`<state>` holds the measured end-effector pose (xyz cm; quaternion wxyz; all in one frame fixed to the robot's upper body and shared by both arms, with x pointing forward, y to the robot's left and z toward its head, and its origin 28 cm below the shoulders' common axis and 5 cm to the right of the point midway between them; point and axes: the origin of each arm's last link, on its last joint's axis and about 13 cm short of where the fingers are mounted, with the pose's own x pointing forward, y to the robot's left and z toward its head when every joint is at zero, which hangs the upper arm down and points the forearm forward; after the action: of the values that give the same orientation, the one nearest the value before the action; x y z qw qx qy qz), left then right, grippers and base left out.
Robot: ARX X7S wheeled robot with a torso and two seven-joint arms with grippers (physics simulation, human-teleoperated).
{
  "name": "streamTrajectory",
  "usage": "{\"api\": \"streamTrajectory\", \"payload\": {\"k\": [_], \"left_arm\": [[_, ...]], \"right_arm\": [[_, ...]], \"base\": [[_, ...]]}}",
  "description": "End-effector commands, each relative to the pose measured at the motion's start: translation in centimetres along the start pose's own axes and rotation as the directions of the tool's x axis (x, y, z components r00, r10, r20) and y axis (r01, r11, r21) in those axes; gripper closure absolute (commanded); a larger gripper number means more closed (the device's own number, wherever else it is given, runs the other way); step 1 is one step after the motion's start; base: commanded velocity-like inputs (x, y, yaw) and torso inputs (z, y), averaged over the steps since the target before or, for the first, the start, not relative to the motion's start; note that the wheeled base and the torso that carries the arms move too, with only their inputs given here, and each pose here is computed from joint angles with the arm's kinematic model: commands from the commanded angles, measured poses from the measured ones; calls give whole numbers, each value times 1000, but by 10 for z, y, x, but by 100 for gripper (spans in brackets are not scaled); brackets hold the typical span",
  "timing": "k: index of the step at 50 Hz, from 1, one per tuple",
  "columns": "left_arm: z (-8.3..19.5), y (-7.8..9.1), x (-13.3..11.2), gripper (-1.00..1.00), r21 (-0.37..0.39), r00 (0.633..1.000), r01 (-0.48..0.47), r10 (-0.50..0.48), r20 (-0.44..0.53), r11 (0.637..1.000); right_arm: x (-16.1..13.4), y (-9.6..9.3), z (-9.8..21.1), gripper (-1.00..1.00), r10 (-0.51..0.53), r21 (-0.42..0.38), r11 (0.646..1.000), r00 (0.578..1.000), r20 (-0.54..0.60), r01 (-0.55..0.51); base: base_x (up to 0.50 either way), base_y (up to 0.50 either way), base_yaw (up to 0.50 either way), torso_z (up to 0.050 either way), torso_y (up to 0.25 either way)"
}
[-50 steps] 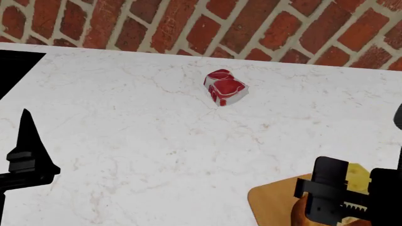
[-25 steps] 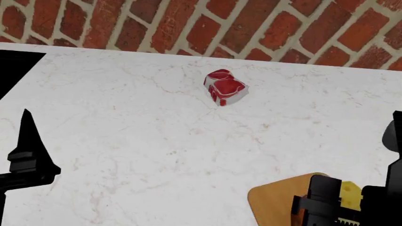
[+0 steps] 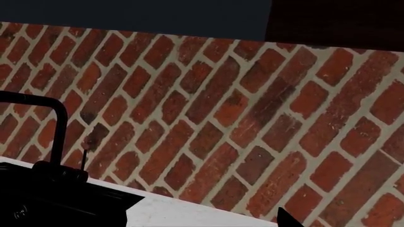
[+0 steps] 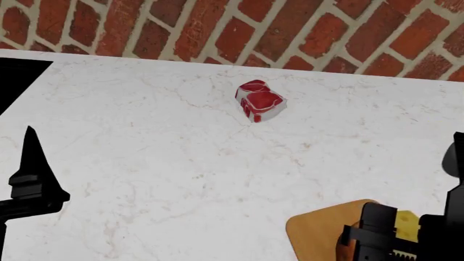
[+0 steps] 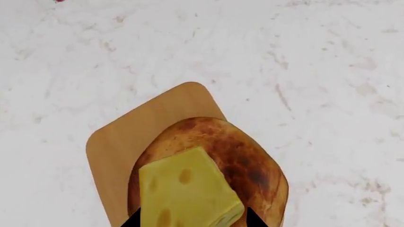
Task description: Pick up the wedge of cheese and place it on the slice of bread to prepare a simple cheese on bread dish.
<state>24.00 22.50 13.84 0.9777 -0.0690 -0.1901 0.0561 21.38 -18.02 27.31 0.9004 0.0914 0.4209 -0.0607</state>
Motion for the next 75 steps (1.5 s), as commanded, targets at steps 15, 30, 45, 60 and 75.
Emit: {"api": "streamTrajectory", "payload": {"k": [15, 30, 45, 60, 75], "left_arm": [[-1, 0, 0, -100, 8, 1000, -3, 3, -5, 1000], [-1, 0, 0, -100, 12, 1000, -6, 6, -6, 1000], [0, 0, 0, -100, 8, 1000, -5, 5, -3, 1000], [-1, 0, 1, -100, 5, 1000, -6, 6, -4, 1000], [-1, 0, 1, -100, 4, 1000, 1, 0, -6, 1000]], "right_arm": [[25, -7, -3, 100, -20, 4, 1000, 1000, -13, 20], [37, -10, -5, 100, -39, 10, 999, 998, -41, 39], [16, -2, -4, -100, -32, -54, 998, 999, -31, 31], [-90, 25, 25, -100, 22, -199, 979, 941, 339, 49], [-161, 35, -10, -100, -19, -197, 959, 737, 675, 205]], "base": [[0, 0, 0, 0, 0], [1, 0, 0, 0, 0], [1, 0, 0, 0, 0], [0, 0, 0, 0, 0], [0, 0, 0, 0, 0]]}}
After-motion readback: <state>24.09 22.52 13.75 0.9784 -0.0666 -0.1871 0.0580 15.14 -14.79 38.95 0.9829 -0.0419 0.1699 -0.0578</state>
